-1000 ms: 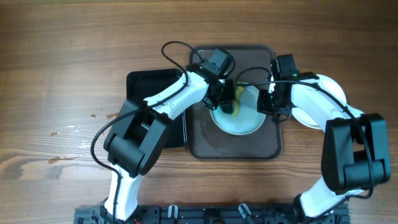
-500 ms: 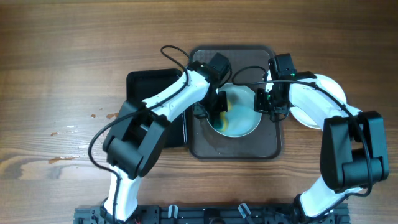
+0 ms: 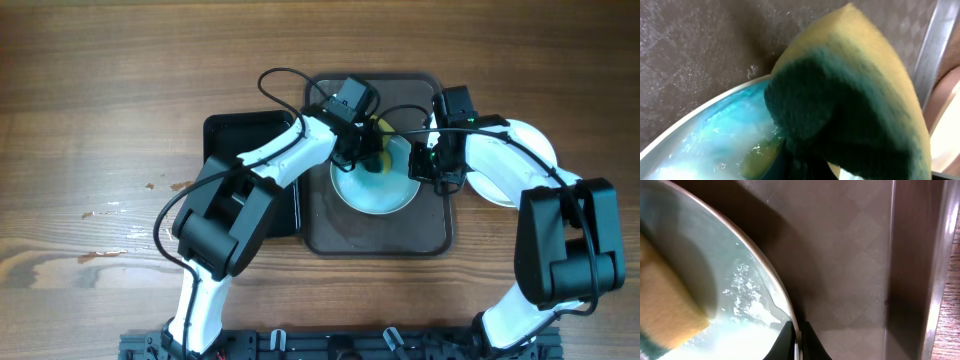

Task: Clean dirty plates on tray and stack at the side
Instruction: 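Scrub the last plate with the sponge while the right gripper holds it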

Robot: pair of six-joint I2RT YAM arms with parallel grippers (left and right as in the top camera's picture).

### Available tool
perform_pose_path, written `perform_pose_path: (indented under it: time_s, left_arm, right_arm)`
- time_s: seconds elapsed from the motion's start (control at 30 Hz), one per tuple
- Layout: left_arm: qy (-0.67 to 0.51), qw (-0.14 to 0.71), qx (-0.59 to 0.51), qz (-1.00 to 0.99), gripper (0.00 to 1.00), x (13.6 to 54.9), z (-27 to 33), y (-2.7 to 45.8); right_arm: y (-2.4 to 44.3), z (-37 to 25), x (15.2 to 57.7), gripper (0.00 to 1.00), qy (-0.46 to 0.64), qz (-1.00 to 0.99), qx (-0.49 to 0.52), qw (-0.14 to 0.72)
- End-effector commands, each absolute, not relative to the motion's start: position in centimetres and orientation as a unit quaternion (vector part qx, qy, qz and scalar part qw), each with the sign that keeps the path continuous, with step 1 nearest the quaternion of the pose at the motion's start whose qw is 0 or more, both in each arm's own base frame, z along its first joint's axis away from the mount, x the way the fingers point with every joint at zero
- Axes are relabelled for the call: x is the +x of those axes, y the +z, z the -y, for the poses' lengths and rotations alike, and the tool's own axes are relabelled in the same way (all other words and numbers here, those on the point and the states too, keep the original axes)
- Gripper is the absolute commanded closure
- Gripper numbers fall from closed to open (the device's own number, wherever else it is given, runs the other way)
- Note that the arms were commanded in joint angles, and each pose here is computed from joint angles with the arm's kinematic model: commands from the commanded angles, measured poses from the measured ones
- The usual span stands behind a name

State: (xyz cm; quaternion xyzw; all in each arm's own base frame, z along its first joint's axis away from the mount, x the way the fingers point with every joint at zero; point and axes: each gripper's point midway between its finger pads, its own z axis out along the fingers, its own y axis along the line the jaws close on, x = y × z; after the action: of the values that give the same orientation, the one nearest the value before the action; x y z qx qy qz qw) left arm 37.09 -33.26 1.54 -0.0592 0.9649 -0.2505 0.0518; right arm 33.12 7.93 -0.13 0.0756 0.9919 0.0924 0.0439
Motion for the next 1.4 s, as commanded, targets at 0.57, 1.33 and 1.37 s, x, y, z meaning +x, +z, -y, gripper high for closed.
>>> perform_pose_path:
  time_s: [0.57,1.33,1.37]
  left_arm:
    - [-0.296,0.117,-0.026,-0.948,0.96,38.1,35.1,6.1]
    - [-0.242,0.111,0.008,-0.964,0.96,35.8,34.9,4.8]
    - [-0.235,0.101,0.002,-0.967,0.96,35.7,34.9,3.6]
  right_arm:
    - [-4.3,-4.2,30.3,0.96,-0.003,-0.995,0.102,-0.011]
    - [-4.3,-4.2,30.1,0.96,-0.004,-0.995,0.101,-0.015]
    - [-4.3,-4.2,30.0,0.96,-0.004,-0.995,0.101,-0.016]
